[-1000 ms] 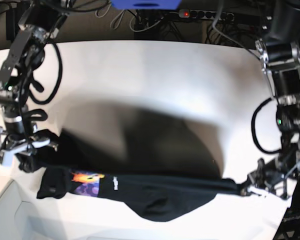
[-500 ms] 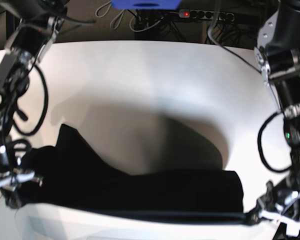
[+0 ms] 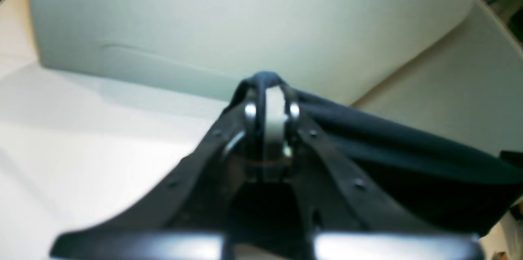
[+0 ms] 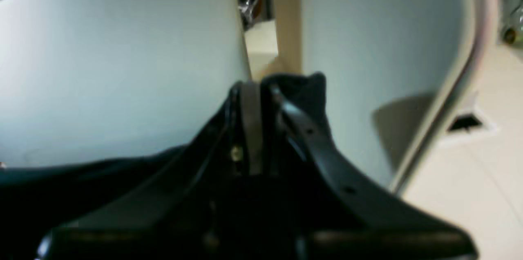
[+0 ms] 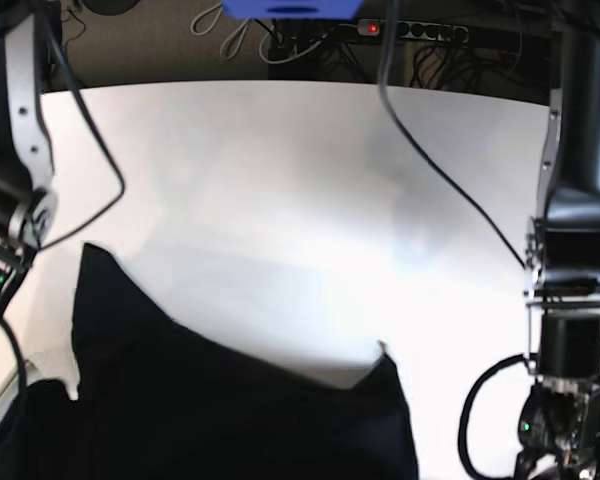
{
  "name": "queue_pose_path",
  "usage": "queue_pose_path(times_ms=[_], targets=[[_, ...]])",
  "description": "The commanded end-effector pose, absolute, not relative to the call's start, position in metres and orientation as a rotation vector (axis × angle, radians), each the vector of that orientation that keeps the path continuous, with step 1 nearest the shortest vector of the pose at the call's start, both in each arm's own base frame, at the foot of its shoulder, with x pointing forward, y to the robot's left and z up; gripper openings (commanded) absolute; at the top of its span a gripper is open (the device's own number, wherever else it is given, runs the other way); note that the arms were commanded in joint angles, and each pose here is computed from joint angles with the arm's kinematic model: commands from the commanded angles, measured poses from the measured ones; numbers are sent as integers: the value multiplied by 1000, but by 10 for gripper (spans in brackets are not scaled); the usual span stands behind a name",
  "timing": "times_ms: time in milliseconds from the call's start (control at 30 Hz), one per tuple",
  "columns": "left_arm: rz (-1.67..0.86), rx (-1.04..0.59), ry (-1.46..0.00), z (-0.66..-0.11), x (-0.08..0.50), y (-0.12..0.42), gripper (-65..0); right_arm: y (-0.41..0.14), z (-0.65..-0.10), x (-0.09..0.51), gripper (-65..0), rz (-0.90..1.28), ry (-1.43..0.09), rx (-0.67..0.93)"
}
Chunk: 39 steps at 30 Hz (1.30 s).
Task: Layout the t-shirt on the table in an organized manner, then fold the t-shirt properly
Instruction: 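Lift the shirt with both grippers and lay it flat across the table, then lift the shirt again with both grippers and shake it out flat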
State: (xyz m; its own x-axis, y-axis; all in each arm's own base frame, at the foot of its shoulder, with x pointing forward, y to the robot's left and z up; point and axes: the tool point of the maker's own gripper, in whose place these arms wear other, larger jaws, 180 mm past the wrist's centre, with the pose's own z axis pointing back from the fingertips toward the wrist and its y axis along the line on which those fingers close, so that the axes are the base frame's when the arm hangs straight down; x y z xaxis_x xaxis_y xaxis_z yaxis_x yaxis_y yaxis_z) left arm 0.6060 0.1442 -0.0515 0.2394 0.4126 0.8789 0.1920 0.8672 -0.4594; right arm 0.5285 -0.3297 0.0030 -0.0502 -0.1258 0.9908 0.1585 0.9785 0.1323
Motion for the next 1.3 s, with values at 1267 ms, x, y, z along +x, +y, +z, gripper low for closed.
queue_pose_path(times_ms=[1267], targets=[[533, -617, -616, -366, 304, 242, -645, -211, -329, 240, -650, -77, -956, 53]])
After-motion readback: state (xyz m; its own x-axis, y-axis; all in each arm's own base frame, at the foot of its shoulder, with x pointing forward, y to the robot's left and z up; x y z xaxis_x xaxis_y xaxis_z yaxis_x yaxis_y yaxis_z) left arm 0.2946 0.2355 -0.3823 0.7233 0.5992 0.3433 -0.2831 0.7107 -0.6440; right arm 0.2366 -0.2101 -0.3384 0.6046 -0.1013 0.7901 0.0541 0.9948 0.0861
